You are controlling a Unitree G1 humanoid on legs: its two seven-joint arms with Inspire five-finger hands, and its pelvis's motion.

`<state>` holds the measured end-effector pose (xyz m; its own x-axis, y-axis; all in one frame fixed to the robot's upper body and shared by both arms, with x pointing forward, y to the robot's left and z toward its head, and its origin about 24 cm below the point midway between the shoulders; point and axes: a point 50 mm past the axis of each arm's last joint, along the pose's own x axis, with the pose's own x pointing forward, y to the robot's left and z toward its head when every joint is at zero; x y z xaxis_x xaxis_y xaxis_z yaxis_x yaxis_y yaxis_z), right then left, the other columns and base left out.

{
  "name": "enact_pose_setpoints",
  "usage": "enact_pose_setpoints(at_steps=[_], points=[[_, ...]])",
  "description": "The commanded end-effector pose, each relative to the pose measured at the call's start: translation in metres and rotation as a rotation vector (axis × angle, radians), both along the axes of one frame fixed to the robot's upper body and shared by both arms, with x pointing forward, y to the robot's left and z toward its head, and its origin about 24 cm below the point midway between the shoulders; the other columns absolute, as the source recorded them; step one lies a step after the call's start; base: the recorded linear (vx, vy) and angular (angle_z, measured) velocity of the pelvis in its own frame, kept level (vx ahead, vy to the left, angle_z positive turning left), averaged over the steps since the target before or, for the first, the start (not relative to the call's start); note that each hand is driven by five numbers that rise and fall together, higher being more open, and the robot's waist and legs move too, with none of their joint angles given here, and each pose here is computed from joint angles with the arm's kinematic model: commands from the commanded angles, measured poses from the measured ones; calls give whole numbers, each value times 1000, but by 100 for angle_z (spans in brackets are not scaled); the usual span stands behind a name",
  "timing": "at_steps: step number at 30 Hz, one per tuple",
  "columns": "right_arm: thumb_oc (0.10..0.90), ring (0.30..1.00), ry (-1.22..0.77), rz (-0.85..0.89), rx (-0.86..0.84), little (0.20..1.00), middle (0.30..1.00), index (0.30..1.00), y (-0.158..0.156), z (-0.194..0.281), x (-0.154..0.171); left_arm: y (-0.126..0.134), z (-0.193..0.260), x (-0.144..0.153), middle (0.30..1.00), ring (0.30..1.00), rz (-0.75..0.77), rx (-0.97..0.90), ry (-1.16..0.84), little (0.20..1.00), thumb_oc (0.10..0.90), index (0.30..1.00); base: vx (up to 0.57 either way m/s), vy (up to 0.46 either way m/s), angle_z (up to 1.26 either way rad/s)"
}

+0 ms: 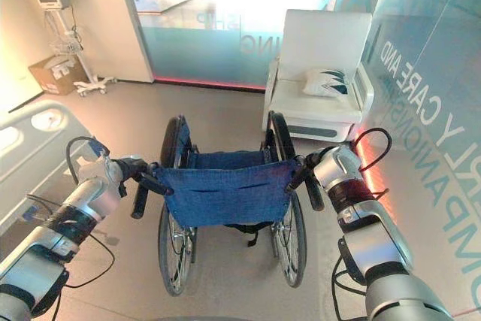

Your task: Push the wheelchair next to the bed

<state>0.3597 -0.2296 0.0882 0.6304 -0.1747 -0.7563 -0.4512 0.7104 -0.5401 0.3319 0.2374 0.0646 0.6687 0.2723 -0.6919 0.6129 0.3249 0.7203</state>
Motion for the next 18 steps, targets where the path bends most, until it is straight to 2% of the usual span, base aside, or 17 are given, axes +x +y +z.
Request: enact_pose_setpoints(at_steps=[1,8,14,15,16,17,18], points=[[800,900,216,-42,-168,900,900,900,-21,-42,-26,64,-72,-60,900,900,288,217,316,900,800,900,0,0,0],[800,900,246,-8,-118,900,900,900,-12,-51,-31,53,-111,-87,900,900,350,125,411,900,800,900,0,0,0],[800,900,281,11,-87,900,900,900,-9,-55,-33,43,-136,-104,900,900,330,54,425,900,800,900,0,0,0],[759,839,284,11,-88,839,839,839,-8,-55,-34,41,-137,-104,900,900,327,43,423,900,800,900,0,0,0],[635,653,302,11,-91,653,653,653,-10,-55,-34,38,-139,-103,900,900,315,22,413,900,800,900,0,0,0],[595,592,306,11,-92,592,592,592,-10,-55,-34,37,-140,-103,900,900,314,19,410,900,800,900,0,0,0],[442,364,311,10,-98,364,364,364,-11,-57,-35,35,-140,-103,900,900,307,11,395,900,800,900,0,0,0]])
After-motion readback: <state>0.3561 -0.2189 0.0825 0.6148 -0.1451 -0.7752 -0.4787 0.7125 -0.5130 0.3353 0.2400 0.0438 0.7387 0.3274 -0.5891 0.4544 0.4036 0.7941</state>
